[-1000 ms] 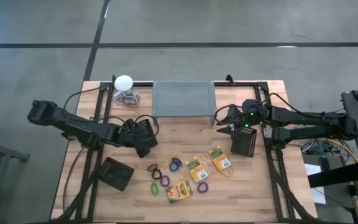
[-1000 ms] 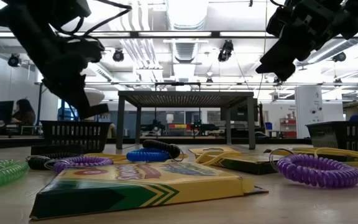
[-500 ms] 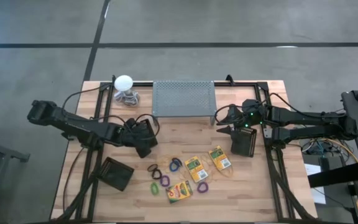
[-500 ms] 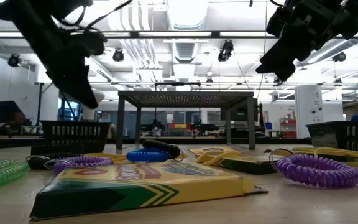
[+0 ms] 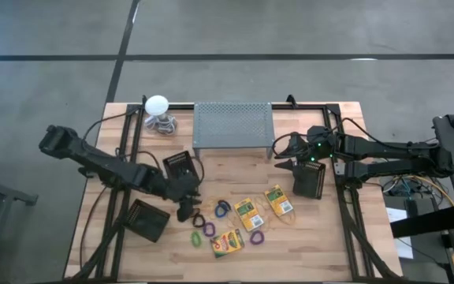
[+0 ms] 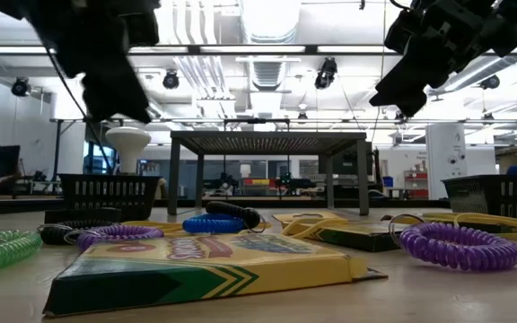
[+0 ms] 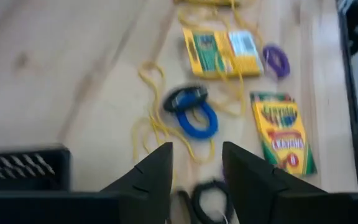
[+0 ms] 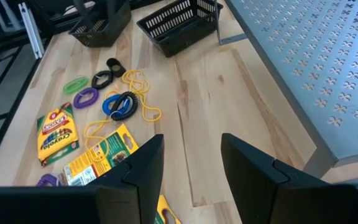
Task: Pick & Place Office Desk Supplies
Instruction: Put the black rubber band into the top left black bin
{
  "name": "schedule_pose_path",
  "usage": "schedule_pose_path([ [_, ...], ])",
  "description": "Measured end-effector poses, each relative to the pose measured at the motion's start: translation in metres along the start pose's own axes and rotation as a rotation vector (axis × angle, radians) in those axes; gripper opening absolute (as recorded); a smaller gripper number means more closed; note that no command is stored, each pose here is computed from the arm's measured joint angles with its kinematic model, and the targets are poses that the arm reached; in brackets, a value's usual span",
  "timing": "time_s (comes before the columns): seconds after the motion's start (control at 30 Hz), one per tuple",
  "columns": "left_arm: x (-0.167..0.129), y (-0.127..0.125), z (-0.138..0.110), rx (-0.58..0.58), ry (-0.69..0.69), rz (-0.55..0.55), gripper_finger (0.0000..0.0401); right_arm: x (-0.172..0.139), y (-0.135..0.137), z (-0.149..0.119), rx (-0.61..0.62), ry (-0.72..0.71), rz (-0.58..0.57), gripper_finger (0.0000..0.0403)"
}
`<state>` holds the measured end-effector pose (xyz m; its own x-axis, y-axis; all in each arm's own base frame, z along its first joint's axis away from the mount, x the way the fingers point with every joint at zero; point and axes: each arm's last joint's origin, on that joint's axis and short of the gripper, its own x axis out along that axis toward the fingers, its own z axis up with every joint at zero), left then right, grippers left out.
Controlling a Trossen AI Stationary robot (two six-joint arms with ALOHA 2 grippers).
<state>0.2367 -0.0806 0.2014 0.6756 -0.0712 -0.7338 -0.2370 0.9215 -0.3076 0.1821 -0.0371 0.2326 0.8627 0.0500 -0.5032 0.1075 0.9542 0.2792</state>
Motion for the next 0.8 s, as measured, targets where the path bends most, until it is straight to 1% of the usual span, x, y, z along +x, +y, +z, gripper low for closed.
schedule_pose_path([
  [0.1, 0.009, -0.005, -0.01, -0.025, 0.053, 0.013, 0.0147, 0.0, 0.0, 0.0, -0.002, 0.0, 0.0, 0.0153],
  [0.27, 0.028, -0.005, -0.022, -0.132, 0.119, 0.068, 0.0147, 0.0, 0.0, 0.0, -0.006, 0.0, 0.0, 0.0155],
  [0.37, 0.038, -0.005, -0.028, -0.178, 0.186, 0.075, 0.0147, 0.0, 0.0, 0.0, -0.017, 0.0, 0.0, 0.0153],
  [0.43, 0.044, -0.005, -0.031, -0.178, 0.225, 0.076, 0.0147, 0.0, 0.0, 0.0, -0.018, 0.0, 0.0, 0.0151],
  [0.6, 0.051, -0.002, -0.036, -0.185, 0.285, 0.136, 0.0147, 0.0, 0.0, 0.0, -0.017, 0.0, 0.0, 0.0151],
  [0.67, 0.052, -0.003, -0.036, -0.185, 0.295, 0.146, 0.0147, 0.0, 0.0, 0.0, -0.014, 0.0, -0.001, 0.015],
  [0.8, 0.05, -0.006, -0.032, -0.188, 0.282, 0.133, 0.0147, 0.0, 0.0, 0.0, -0.013, -0.002, -0.001, 0.0148],
])
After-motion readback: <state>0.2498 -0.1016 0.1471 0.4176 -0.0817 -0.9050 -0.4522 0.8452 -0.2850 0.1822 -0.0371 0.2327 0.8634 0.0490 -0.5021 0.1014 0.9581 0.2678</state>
